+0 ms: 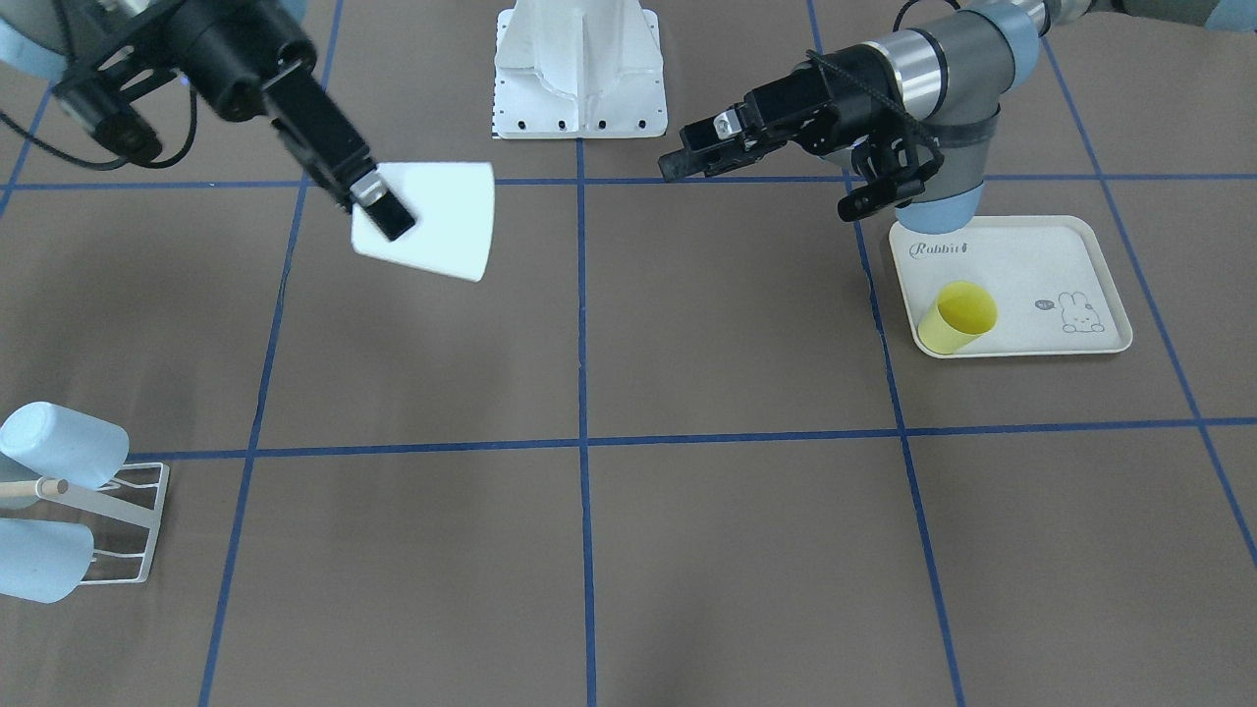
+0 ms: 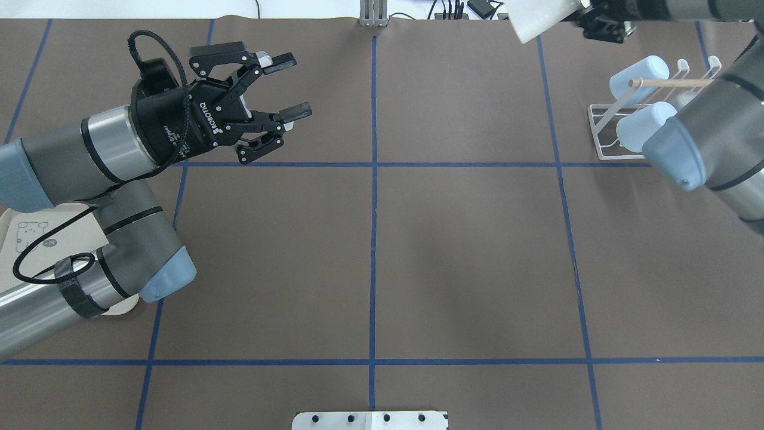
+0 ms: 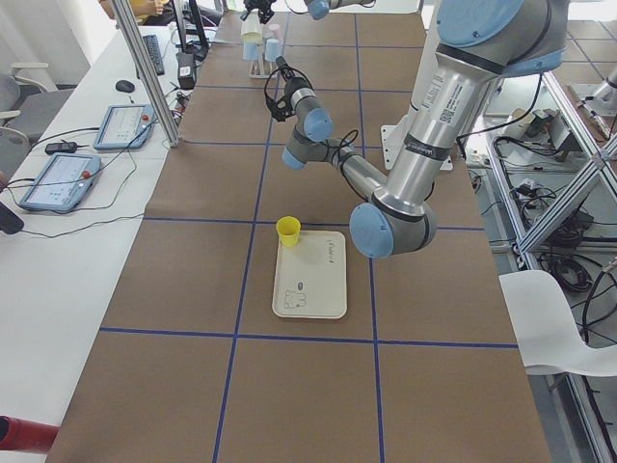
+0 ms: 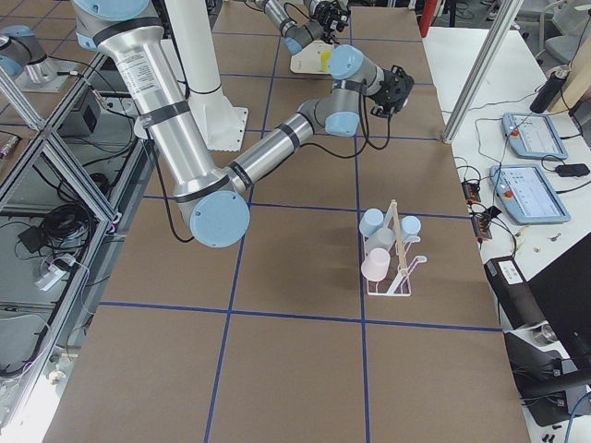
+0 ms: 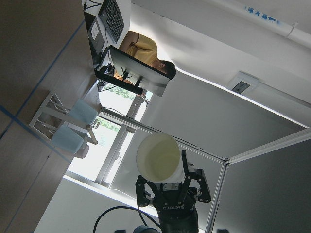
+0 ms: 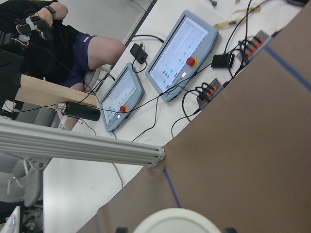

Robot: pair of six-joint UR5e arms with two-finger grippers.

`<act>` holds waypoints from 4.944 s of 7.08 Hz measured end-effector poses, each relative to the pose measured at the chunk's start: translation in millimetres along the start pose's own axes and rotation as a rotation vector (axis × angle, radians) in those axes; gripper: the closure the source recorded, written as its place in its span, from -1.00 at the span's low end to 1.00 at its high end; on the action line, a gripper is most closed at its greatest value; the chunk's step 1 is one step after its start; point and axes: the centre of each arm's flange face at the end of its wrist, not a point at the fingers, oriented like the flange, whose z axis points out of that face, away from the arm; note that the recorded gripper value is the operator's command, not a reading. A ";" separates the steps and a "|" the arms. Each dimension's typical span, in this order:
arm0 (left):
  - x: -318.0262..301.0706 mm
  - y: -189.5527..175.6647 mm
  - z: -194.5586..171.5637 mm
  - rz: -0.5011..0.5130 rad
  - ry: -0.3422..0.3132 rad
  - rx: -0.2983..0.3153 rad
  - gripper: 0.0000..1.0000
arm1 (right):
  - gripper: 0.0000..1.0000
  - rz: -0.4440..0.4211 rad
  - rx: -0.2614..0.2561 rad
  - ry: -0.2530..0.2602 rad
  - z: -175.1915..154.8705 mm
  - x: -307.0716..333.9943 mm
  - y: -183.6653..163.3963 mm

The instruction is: Transfer IKEA cup to right arm and place on rack

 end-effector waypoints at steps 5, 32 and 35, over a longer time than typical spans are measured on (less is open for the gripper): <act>-2.0 -1.6 -1.0 -0.001 -0.007 0.009 -0.38 | 1.00 -0.642 0.036 0.382 12.1 120.3 -185.4; -1.1 -0.7 -4.9 0.000 -0.004 0.010 -0.38 | 1.00 -0.756 -0.134 0.546 46.5 204.2 -183.2; 1.7 2.5 -5.0 0.001 0.002 0.004 -0.38 | 1.00 -0.757 -0.137 0.547 48.2 205.0 -181.3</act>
